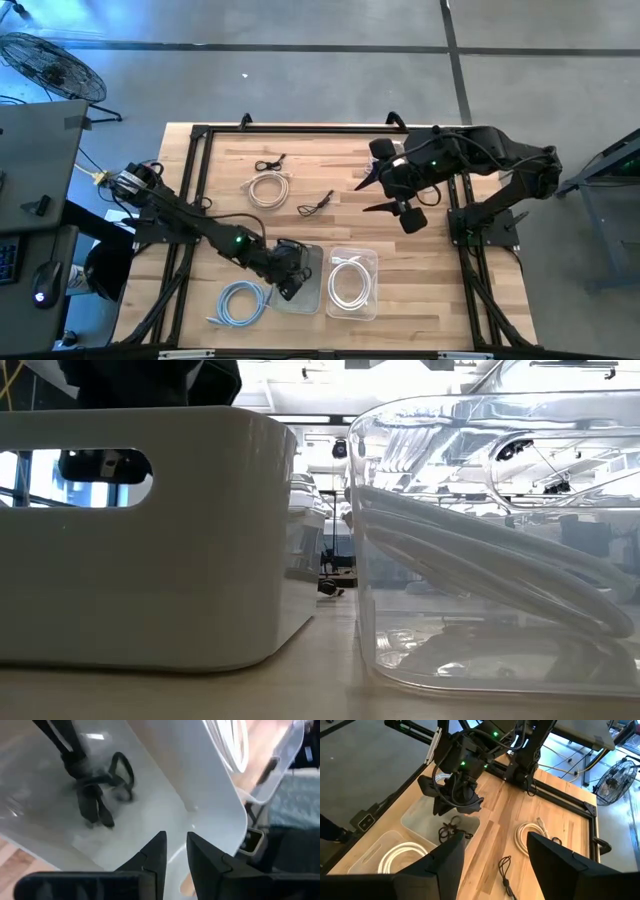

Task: Pick & Place USB Port
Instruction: Put the black USB cable into the gray bin

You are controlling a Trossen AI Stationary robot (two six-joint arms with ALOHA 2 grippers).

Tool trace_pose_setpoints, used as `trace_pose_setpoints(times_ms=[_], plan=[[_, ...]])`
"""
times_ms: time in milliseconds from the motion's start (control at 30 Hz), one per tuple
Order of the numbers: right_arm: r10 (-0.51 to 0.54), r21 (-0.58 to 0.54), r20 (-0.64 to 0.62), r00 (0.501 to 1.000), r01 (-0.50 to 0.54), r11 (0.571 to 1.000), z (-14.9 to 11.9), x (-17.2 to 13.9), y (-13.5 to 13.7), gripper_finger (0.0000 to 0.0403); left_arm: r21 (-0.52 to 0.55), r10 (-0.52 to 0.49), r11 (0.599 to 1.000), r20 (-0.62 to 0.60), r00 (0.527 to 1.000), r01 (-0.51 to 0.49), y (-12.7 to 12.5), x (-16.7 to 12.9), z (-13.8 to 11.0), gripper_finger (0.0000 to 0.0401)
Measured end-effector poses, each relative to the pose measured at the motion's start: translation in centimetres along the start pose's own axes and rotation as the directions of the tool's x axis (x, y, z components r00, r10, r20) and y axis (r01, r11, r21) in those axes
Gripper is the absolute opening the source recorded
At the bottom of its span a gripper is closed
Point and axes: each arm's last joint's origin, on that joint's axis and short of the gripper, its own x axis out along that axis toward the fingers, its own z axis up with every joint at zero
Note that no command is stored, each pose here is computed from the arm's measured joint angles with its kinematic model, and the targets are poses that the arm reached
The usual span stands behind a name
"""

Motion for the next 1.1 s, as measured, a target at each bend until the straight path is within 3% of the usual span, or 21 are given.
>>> trace_pose_setpoints(times_ms=[200, 467, 667, 833, 1033, 1100], plan=[[-0.001, -0.023, -0.003, 1.0, 0.001, 1.0, 0.0, 0.0, 0.0, 0.0206, 0.06, -0.018, 0.998, -0.032, 0.999, 0.02, 0.4, -0.3, 1.6, 0.008], [-0.008, -0.044, -0.006, 1.0, 0.008, 0.999, 0.0, 0.0, 0.0, 0.0206, 0.158, -0.161, 0.969, -0.176, 0.971, 0.19, 0.4, -2.5, 4.5, 0.0081], [-0.017, -0.039, -0.023, 1.0, 0.016, 0.999, -0.2, 0.0, 0.0, 0.0206, 0.27, -0.267, 0.921, -0.091, 0.959, 0.282, 0.0, -6.7, 8.1, 0.0081], [-0.033, -0.004, -0.031, 0.999, 0.033, 0.999, -0.2, 0.0, -0.1, 0.0206, 0.387, -0.208, 0.901, -0.016, 0.978, 0.198, 1.3, -10.0, 11.0, 0.0081], [-0.082, 0.01, -0.052, 0.995, 0.082, 0.997, -0.3, 0.0, -0.2, 0.0207, 0.478, 0.029, 0.877, 0.039, 0.999, -0.044, 5.1, -12.0, 13.6, 0.0081], [-0.092, 0.021, -0.053, 0.994, 0.093, 0.995, -0.3, 0.0, -0.3, 0.0205, 0.515, 0.037, 0.854, 0.07, 0.997, -0.068, 5.8, -12.1, 14.6, 0.0081]])
